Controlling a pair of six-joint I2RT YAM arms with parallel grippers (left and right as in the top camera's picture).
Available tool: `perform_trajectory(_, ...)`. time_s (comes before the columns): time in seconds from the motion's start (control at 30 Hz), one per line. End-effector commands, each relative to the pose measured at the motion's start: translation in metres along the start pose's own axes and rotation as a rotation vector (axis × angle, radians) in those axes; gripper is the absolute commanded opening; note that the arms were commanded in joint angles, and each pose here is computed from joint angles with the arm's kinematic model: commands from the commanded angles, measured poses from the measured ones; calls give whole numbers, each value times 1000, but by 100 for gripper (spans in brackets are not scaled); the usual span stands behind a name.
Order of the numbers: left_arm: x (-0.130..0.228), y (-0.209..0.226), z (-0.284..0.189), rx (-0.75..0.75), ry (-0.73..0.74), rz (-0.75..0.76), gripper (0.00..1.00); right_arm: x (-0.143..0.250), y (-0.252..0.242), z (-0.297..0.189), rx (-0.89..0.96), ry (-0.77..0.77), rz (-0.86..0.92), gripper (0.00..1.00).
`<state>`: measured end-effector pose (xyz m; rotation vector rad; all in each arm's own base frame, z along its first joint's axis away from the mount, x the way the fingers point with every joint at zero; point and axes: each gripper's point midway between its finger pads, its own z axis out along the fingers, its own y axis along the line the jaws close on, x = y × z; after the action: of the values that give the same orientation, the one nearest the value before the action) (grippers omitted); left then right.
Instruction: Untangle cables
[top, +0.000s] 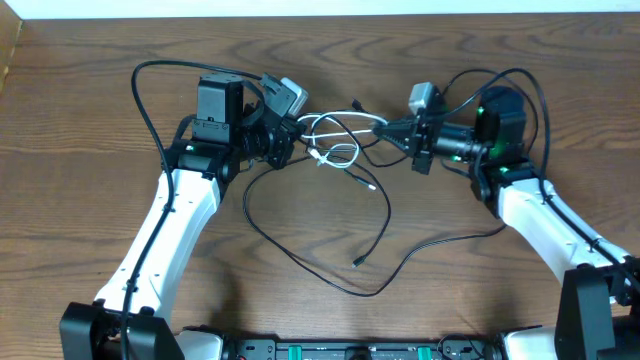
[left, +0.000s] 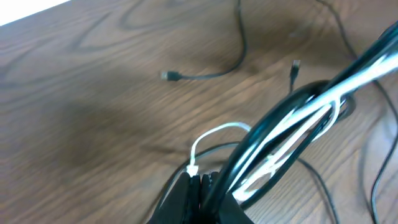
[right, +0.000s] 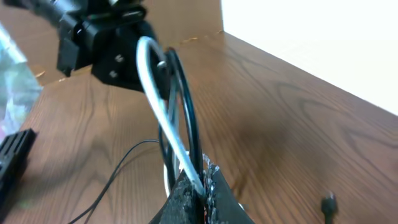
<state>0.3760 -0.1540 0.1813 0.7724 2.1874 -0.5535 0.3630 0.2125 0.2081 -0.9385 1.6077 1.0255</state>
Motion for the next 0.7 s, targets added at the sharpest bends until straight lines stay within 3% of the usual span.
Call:
perform_trajectory(0.0, 4, 27, -12, -122, 21, -28, 7, -7, -22, -25, 75, -28, 102, 1)
perform_trajectory(0.3, 11, 57, -27, -186, 8, -129, 7, 8, -58, -62, 212, -26, 314, 1)
perform_trajectory(0.67, 14, 70, -34, -213, 1, -163, 7, 55, -83, -79, 430, 88, 527, 1)
